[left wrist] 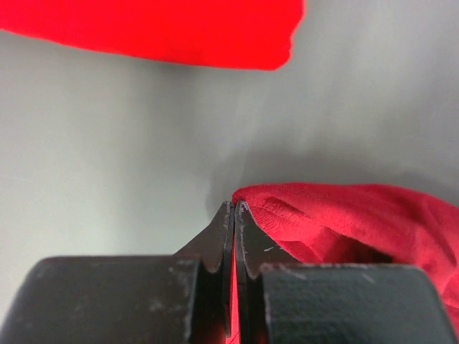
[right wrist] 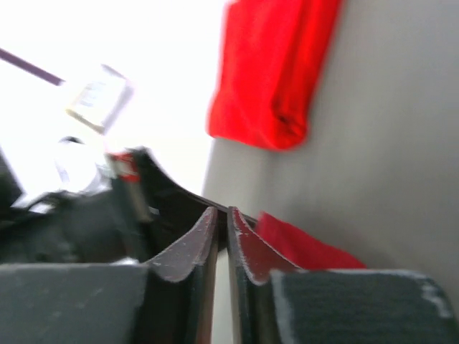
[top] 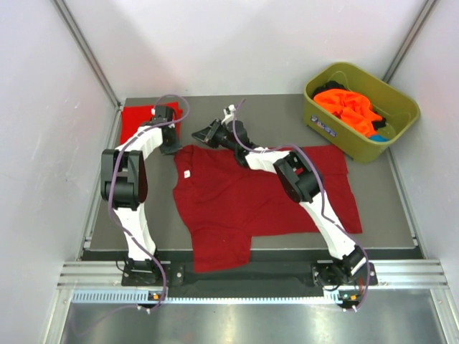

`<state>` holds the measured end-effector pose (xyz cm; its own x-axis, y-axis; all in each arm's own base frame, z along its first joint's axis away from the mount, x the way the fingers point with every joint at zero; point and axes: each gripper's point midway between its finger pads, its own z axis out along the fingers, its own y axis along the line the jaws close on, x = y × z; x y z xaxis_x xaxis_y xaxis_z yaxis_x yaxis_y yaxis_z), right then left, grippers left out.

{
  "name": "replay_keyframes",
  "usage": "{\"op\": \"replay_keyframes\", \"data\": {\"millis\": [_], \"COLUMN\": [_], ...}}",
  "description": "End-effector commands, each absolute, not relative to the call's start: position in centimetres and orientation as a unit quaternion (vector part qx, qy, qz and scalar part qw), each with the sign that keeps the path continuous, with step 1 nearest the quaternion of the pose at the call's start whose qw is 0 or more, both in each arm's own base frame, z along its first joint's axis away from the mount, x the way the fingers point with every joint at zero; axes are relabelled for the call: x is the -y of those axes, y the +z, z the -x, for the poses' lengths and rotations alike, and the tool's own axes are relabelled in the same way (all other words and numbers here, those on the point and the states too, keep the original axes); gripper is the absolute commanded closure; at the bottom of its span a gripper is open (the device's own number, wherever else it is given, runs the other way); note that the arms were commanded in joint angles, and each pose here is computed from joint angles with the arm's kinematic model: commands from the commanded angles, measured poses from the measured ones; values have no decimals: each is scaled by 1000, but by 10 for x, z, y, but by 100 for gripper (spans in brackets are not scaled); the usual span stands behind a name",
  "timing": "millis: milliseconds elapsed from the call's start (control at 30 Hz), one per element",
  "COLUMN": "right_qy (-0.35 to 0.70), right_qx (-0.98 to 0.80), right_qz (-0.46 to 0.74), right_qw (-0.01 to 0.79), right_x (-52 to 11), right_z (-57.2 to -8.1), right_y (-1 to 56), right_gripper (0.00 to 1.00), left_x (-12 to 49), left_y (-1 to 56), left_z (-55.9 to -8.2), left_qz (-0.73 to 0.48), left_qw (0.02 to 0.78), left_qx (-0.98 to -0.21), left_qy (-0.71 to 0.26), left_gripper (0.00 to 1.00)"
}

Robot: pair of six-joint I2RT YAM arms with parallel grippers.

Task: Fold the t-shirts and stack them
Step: Fold the tshirt

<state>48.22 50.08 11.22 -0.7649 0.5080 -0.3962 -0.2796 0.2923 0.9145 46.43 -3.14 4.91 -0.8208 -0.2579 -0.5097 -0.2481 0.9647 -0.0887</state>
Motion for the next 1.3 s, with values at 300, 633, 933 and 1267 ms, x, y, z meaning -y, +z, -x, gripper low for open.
{"op": "replay_keyframes", "data": {"millis": [300, 633, 933, 1267], "right_qy": [602, 342, 259, 183], "right_qx": [-715, -877, -907, -922], "right_qz": [-6, 15, -27, -97], "right_qw": [356, 336, 332, 327], "right_x": [-496, -323, -232, -156], "right_z": [-468, -421, -399, -404], "right_y": [183, 132, 93, 42], "right_gripper": [68, 62, 63, 67], "left_x": [23, 121, 116, 91], "left_y": [128, 117, 82, 66], "left_z": [-487, -459, -465, -473], "left_qz": [177, 86, 91, 118], "left_qw": [344, 295, 288, 286], "left_qx": [-921, -907, -920, -935], "left_qy": [-43, -288, -249, -174], "left_gripper": [54, 50, 49, 60]}}
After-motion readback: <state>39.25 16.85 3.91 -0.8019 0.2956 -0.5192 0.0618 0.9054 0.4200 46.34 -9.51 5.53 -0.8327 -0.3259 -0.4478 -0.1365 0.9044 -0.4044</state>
